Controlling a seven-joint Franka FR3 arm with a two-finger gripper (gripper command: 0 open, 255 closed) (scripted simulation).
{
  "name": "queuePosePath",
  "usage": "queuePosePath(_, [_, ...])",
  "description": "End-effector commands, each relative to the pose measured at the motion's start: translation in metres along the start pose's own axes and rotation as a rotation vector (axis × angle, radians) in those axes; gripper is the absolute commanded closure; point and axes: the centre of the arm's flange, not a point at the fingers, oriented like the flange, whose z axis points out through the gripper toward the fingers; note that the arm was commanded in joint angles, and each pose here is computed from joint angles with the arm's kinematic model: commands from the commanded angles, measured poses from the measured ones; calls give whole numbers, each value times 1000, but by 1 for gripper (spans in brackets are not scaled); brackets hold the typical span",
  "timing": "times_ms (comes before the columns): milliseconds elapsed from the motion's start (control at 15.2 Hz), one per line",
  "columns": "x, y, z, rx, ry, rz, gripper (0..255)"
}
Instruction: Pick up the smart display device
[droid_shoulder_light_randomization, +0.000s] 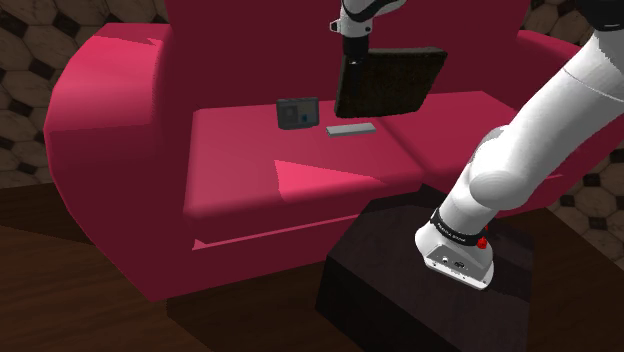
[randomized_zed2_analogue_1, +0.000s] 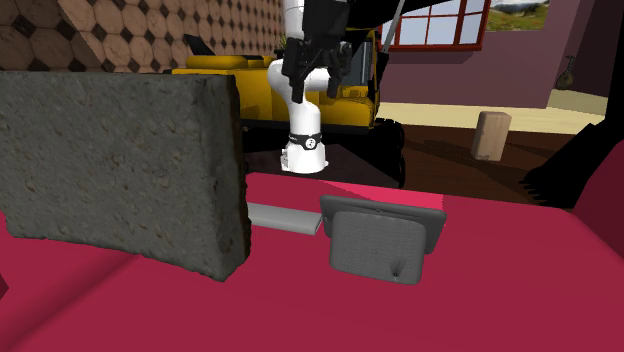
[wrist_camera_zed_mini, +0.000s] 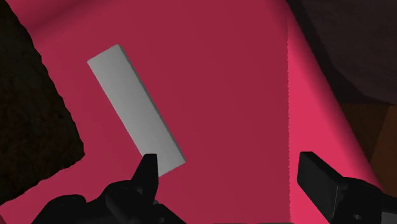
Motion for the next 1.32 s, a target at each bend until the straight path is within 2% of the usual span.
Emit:
queuePosePath(0, [21,18,5,7,8,-59,0])
queuePosePath(528, [108,68,33,38,40,-278,0])
queuePosePath(1056, [206,96,58,70,71,-498,0])
queuePosePath(1254, [213,97,70,72,72,-509,0])
